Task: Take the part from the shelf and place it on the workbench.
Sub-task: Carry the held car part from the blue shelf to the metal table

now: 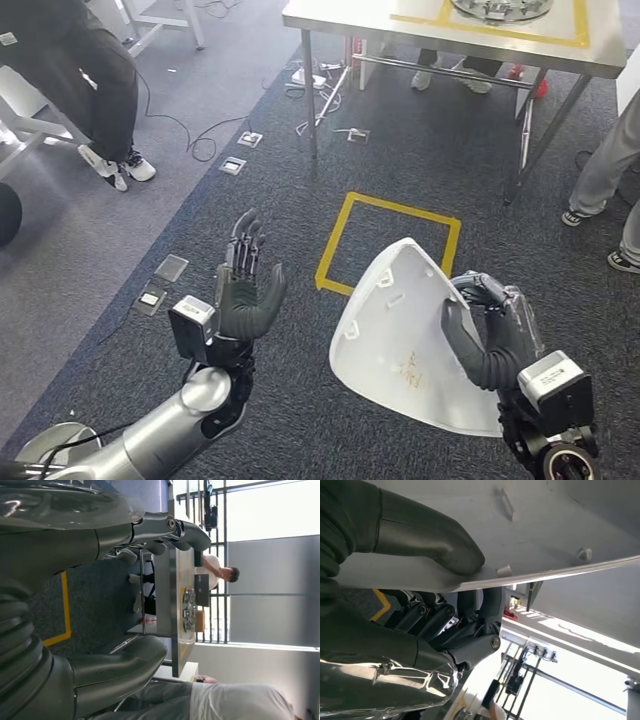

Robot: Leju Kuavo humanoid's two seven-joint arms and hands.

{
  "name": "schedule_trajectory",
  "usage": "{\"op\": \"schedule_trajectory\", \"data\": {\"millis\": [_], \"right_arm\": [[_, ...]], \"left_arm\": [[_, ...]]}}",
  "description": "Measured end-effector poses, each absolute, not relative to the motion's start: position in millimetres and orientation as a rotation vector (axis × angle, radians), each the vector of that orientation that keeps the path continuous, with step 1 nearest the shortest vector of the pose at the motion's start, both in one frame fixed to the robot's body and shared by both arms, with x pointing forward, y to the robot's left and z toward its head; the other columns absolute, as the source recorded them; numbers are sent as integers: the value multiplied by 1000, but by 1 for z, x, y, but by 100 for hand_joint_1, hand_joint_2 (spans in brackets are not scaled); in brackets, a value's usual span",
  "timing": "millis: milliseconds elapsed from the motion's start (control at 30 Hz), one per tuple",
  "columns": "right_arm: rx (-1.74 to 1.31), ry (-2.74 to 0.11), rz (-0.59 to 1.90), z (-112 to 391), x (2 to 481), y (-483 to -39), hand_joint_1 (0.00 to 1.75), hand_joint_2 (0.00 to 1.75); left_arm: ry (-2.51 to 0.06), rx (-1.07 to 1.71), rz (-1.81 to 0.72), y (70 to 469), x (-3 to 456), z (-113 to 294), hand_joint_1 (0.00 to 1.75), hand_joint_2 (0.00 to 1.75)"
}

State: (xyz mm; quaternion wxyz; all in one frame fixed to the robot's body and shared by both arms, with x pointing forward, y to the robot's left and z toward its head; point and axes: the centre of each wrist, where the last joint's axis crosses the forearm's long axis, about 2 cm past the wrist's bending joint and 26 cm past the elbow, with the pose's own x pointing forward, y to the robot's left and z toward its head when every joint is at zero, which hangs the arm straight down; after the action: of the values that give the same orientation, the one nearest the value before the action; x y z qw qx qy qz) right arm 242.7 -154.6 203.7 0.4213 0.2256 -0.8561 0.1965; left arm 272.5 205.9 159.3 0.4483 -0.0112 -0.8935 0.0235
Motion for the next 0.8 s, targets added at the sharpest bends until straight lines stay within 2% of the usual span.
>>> {"op": "schedule_trajectory", "data": {"millis": [800], "right_arm": [[516,-2135,475,202,244,-155,175,175]], "left_arm": [[-2195,-62,53,205,272,159,0,175]]}}
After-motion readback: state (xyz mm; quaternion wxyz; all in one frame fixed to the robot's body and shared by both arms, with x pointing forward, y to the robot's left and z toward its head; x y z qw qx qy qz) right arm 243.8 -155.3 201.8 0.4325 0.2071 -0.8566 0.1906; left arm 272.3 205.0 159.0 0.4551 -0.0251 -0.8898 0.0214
